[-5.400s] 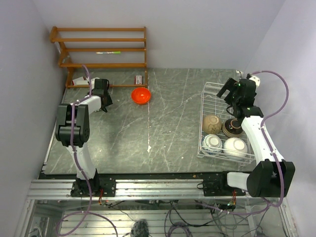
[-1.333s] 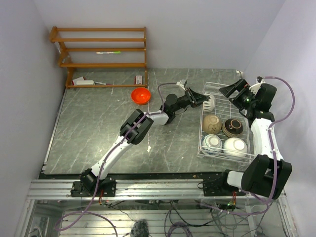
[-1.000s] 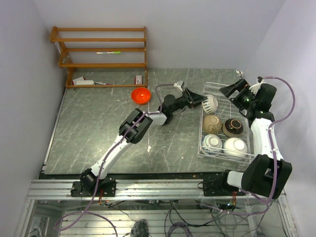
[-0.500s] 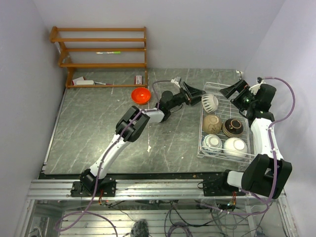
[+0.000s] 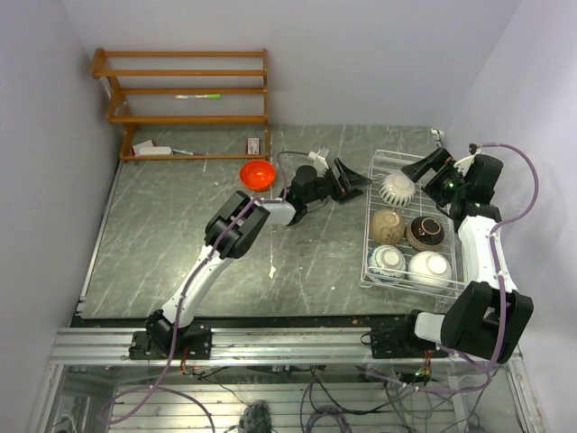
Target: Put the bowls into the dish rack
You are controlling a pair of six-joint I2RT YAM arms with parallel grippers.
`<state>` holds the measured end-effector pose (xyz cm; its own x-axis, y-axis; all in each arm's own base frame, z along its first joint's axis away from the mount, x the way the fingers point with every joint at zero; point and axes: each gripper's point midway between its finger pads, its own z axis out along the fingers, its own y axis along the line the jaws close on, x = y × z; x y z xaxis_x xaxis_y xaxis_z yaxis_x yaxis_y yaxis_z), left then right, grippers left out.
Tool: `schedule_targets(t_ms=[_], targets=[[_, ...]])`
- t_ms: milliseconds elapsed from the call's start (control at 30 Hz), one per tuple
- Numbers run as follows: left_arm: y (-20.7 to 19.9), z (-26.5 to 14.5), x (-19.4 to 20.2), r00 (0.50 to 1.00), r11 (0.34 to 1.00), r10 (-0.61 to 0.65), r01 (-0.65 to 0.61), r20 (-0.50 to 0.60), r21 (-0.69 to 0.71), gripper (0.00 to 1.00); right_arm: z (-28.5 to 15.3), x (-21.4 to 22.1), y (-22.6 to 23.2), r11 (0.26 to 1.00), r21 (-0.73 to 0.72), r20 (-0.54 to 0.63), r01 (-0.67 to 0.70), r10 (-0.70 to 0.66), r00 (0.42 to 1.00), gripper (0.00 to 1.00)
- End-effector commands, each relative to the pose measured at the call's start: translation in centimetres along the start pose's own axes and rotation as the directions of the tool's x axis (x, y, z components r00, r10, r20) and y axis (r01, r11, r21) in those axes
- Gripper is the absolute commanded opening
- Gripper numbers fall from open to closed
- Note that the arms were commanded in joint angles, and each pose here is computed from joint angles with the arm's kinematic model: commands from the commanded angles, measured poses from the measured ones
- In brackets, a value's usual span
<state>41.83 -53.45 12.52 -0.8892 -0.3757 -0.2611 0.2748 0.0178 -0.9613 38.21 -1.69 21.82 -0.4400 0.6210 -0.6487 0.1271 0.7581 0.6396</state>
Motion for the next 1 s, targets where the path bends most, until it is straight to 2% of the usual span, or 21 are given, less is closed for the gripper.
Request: schedule_targets(t_ms=[0, 200, 400, 533, 700, 867, 967], targets=[[-3.0, -0.5, -1.6, 0.995, 0.995, 0.096, -0.095, 0.007, -0.006, 0.99, -0.3, -0.4, -0.4, 1.0, 0.02, 0.018, 0.015, -0.016, 1.0, 1.0], [-5.1, -1.9, -3.2, 0.982, 0.982, 0.187, -0.186, 0.008, -0.044, 0.99, -0.2, -0.7, -2.0, 0.994, 0.109, 0.035, -0.01, 0.006, 0.999, 1.0], [-6.5, -4.8, -5.4, 0.939, 0.92, 0.344, -0.34, -0.015, -0.196, 0.99, 0.8, -1.2, -4.1, 0.977, 0.212, 0.049, -0.026, 0.016, 0.999, 1.0], [-6.3, -8.4, -7.7, 0.887, 0.817, 0.46, -0.439, -0.038, -0.375, 0.99, 1.5, -1.7, -4.1, 0.968, 0.251, 0.058, -0.002, -0.013, 0.998, 1.0], [-4.3, -15.1, -11.7, 0.825, 0.622, 0.562, -0.471, -0.063, -0.625, 0.99, 3.1, -1.5, -2.9, 0.897, 0.418, 0.048, 0.143, -0.179, 0.983, 1.0], [-2.7, -20.8, -14.3, 0.79, 0.452, 0.603, -0.454, -0.111, -0.768, 0.99, 5.3, -0.8, -4.5, 0.832, 0.512, -0.029, 0.213, -0.231, 0.973, 1.0], [-2.2, -23.0, -15.1, 0.784, 0.409, 0.61, -0.436, -0.116, -0.802, 0.99, 6.1, -0.5, -6.1, 0.791, 0.562, -0.061, 0.243, -0.253, 0.966, 1.0]])
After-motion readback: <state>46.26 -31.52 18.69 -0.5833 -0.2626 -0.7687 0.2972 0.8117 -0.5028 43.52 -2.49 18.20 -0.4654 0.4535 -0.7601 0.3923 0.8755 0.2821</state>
